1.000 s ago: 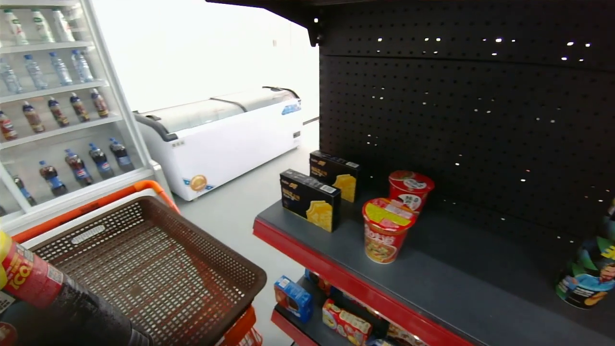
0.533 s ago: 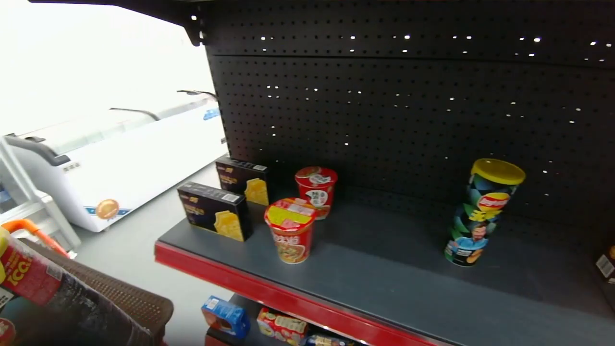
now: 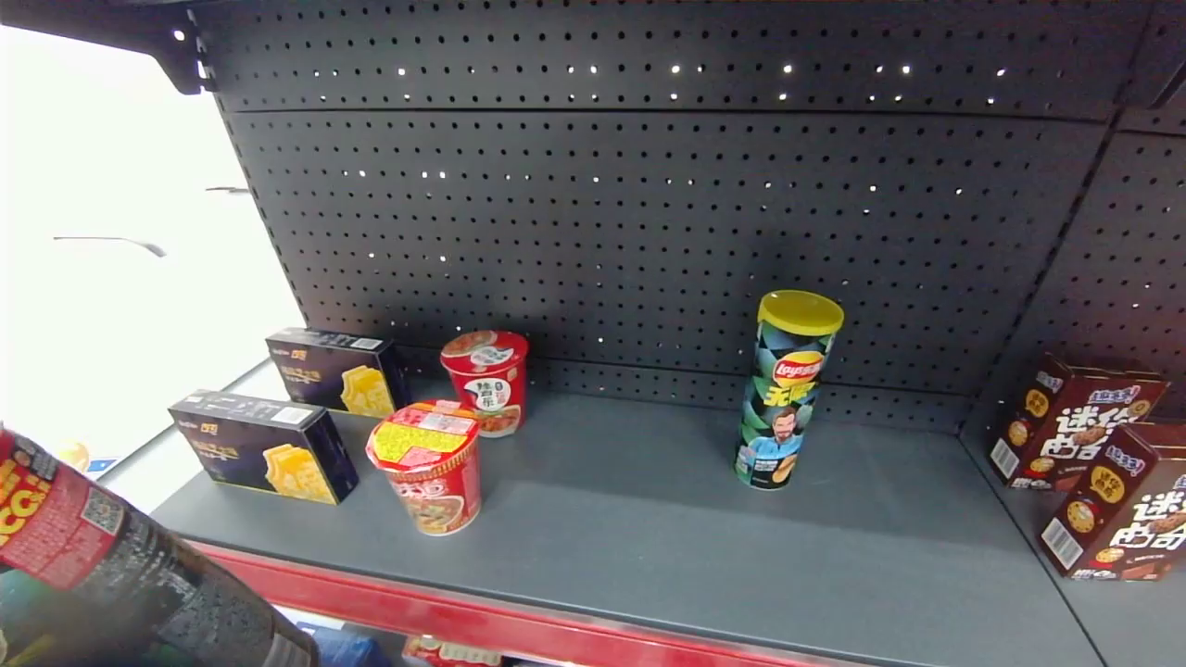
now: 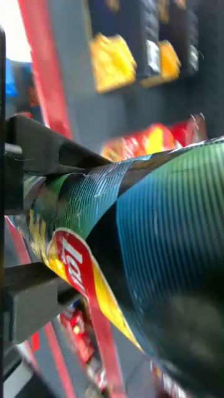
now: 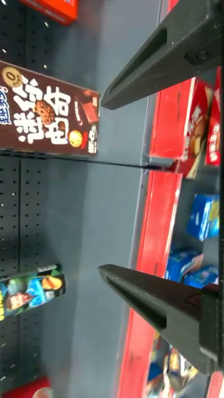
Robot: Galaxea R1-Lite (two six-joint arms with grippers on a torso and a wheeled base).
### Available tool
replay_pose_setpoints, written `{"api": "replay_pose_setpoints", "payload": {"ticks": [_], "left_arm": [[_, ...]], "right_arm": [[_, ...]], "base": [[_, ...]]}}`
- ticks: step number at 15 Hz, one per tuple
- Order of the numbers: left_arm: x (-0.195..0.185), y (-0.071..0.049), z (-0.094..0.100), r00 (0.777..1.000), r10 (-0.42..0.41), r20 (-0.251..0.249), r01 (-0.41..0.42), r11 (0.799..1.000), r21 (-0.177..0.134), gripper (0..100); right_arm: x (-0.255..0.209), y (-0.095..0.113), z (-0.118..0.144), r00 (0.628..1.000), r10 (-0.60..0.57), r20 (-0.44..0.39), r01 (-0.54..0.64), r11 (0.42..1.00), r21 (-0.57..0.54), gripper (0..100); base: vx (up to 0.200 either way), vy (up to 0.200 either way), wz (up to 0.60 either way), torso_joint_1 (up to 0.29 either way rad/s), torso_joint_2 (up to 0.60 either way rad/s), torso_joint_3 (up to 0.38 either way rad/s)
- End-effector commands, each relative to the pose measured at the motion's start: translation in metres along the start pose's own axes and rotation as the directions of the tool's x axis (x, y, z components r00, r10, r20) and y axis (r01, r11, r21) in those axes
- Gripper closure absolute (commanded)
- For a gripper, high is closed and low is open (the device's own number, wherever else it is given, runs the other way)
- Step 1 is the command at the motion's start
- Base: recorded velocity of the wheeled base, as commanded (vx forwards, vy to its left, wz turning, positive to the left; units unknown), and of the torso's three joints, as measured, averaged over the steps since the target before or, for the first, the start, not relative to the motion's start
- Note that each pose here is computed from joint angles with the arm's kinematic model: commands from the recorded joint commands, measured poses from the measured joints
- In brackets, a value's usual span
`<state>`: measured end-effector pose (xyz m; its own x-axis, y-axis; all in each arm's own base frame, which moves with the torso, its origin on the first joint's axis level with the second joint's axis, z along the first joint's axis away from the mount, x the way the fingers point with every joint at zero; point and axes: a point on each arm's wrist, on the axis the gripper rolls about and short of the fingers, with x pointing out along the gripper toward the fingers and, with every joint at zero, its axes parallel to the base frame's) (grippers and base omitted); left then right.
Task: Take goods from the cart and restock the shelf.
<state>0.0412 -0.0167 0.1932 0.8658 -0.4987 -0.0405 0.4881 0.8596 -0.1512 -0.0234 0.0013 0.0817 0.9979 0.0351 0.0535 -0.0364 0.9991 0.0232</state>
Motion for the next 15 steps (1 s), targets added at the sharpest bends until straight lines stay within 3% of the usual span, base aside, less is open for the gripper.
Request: {"api": "replay_pose_setpoints", "payload": {"ticks": [1,3,4,6,8,10,15], "left_arm": [[-0.001,-0.002,0.009,0.999,-0.019,0.028,0.019,1.0,0.002,100],[-0.002,-0.003,0.012,0.999,-0.024,0.039,0.024,1.0,-0.009,100],[-0.006,-0.004,0.012,0.998,-0.019,0.058,0.021,0.999,-0.034,100],[-0.007,-0.003,0.016,0.997,0.024,0.075,-0.021,0.999,-0.035,100],[-0.012,-0.003,0.013,0.997,0.065,0.04,-0.063,0.997,-0.045,100],[-0.02,-0.005,0.009,0.997,0.068,0.029,-0.066,0.997,-0.048,100],[-0.023,-0.005,0.006,0.993,0.116,0.029,-0.114,0.992,-0.047,100]], "right_arm": [[0.0,0.0,0.0,1.0,0.002,0.0,-0.002,1.0,-0.004,0],[0.0,0.0,0.0,1.0,0.0,0.0,0.0,1.0,-0.007,0],[0.0,0.001,0.001,1.0,0.031,-0.004,-0.031,1.0,-0.007,0],[0.0,0.001,0.0,0.999,0.054,-0.007,-0.054,0.999,-0.002,0],[0.0,0.0,0.0,1.0,0.02,0.0,-0.02,1.0,-0.009,0],[0.0,0.0,0.0,1.0,0.019,-0.002,-0.019,1.0,-0.012,0],[-0.001,0.001,0.004,1.0,0.026,-0.001,-0.026,0.996,-0.087,0]], "base": [[0.0,0.0,0.0,0.0,0.0,0.0],[0.0,0.0,0.0,0.0,0.0,0.0],[0.0,0.0,0.0,0.0,0.0,0.0],[0.0,0.0,0.0,0.0,0.0,0.0],[0.0,0.0,0.0,0.0,0.0,0.0],[0.0,0.0,-0.6,0.005,0.0,0.0],[0.0,0.0,-0.12,0.0,0.0,0.0]]}}
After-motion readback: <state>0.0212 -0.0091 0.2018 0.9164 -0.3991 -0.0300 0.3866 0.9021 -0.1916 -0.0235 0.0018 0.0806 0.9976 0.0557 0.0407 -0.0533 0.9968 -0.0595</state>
